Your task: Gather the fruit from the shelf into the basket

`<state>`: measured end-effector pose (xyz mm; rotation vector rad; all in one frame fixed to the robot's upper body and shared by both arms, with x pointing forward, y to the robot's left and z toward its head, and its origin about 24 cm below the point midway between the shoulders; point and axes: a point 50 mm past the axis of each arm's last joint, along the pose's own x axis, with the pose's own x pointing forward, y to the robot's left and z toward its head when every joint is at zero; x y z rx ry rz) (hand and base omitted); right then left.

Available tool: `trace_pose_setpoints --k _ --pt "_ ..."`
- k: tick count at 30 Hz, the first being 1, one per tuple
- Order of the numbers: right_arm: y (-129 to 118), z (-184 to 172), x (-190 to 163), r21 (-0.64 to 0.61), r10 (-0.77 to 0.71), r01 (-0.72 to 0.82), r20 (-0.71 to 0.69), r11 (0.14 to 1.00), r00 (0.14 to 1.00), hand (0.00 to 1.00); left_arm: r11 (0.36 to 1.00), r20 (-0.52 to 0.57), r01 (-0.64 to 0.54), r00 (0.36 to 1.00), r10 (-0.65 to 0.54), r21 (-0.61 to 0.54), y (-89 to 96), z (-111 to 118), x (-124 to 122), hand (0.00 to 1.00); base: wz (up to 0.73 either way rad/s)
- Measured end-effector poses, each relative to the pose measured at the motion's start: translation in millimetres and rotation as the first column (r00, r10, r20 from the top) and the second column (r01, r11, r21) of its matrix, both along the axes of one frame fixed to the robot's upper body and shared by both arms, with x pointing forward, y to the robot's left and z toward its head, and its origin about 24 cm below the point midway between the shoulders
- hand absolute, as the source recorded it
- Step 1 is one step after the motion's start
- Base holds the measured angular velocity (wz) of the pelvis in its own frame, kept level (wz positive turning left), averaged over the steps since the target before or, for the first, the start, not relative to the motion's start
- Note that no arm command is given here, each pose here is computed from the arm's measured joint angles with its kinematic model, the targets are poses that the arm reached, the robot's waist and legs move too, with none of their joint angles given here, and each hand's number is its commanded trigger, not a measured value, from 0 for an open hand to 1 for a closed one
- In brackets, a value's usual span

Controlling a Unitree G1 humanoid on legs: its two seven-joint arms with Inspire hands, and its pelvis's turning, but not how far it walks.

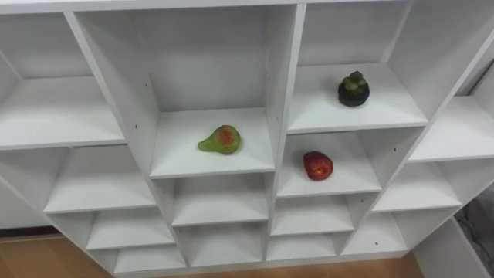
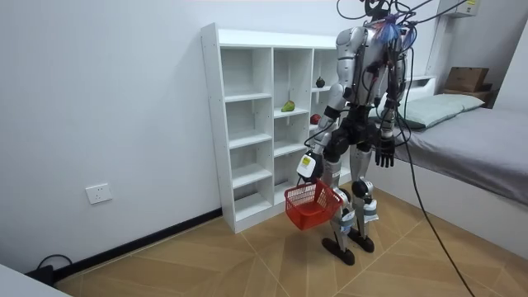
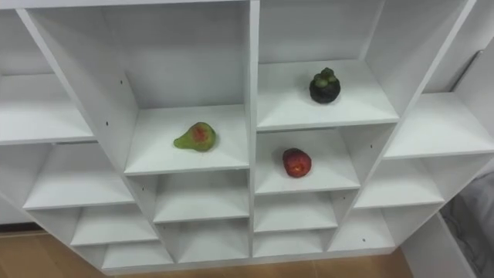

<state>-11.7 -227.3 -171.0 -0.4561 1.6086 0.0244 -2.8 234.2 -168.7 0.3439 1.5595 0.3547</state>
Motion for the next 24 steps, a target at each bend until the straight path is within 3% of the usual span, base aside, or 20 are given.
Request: trace_pose_setpoints --k 10,16,19,24 --pt "-2 2 13 -0.054 -0.008 0.013 0.085 0.998 0.996 0.0 0.999 0.03 0.028 0.999 -0.029 0.017 -2.0 0 8 1.0 0.0" --pt "-4 10 35 -0.103 -0.011 0.036 0.239 0.994 0.971 0.0 0.998 0.054 0.065 0.996 -0.066 0.021 -4.4 0 14 1.0 -0.01" --pt "-3 26 76 -0.131 0.024 0.038 0.437 0.991 0.899 0.0 0.997 0.093 0.069 0.993 -0.072 0.03 -3.8 1 22 1.0 -0.06" --pt "11 69 132 -0.126 0.053 0.062 0.742 0.99 0.668 0.0 0.996 0.152 0.074 0.985 -0.082 0.055 -3.9 2 30 1.0 0.0"
